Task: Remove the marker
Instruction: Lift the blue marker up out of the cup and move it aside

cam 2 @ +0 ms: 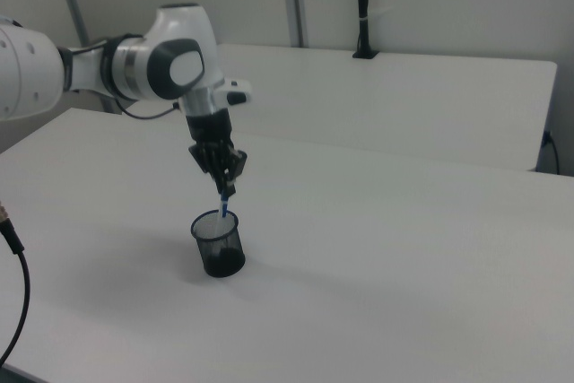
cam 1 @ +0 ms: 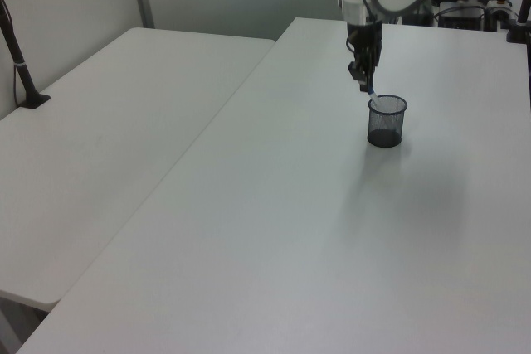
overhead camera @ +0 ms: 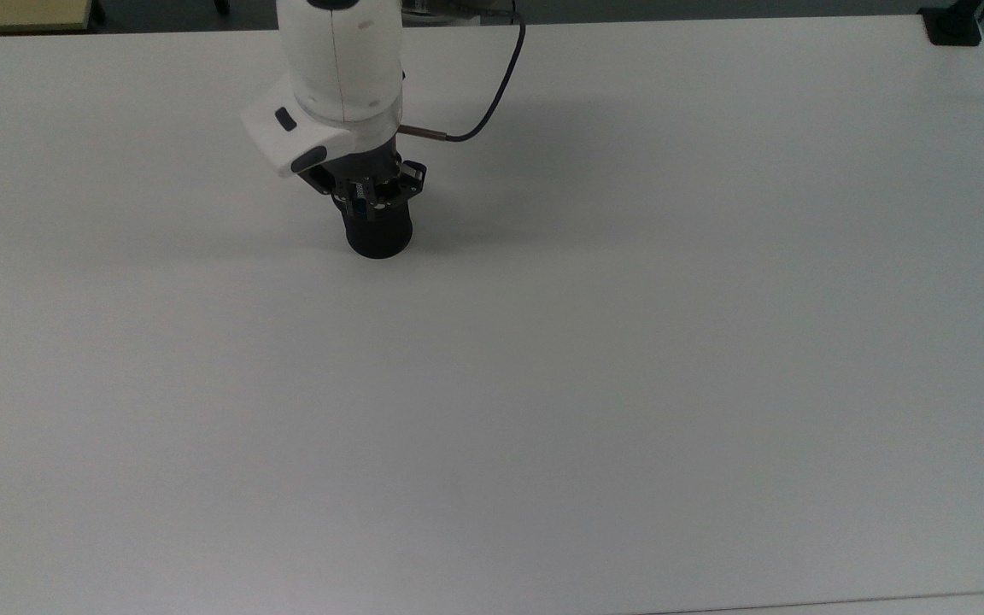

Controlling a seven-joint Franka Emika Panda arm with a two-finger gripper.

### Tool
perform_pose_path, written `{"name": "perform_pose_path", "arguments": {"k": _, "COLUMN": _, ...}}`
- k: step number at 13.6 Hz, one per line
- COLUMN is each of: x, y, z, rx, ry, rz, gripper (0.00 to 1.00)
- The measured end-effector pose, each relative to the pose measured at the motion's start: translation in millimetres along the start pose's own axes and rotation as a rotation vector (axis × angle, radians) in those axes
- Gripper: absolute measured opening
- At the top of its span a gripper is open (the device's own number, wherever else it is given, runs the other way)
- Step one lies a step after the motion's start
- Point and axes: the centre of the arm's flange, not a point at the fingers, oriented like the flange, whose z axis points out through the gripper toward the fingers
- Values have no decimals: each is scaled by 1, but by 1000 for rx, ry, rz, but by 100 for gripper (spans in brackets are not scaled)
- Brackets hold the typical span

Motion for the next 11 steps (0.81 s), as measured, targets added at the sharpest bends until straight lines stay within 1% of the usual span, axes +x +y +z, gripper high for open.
{"name": "perform_pose_path", "arguments": {"k": 3, "x": -7, "y": 7, "z": -46, "rx": 5, "ry": 41, "rz": 11, "gripper": 17}}
{"name": "perform_pose_path", "arguments": {"k": 5, "x": -16, "y": 12, "z": -89, "rx": 10, "ry": 75, "rz": 18, "gripper": 17}}
{"name": "perform_pose_path", "arguments": {"k": 7, "x": -23, "y": 13, "z": -114, "rx": 15, "ry": 112, "rz": 17, "gripper": 17}}
{"name": "perform_pose_path", "arguments": {"k": 9, "x": -29, "y": -5, "z": -122, "rx": 26, "ry": 117, "rz": -11, "gripper": 17}}
{"name": "perform_pose_path", "arguments": {"k": 11, "x": -38, "y": -46, "z": -120, "rx": 33, "ry": 93, "rz": -69, "gripper": 17}}
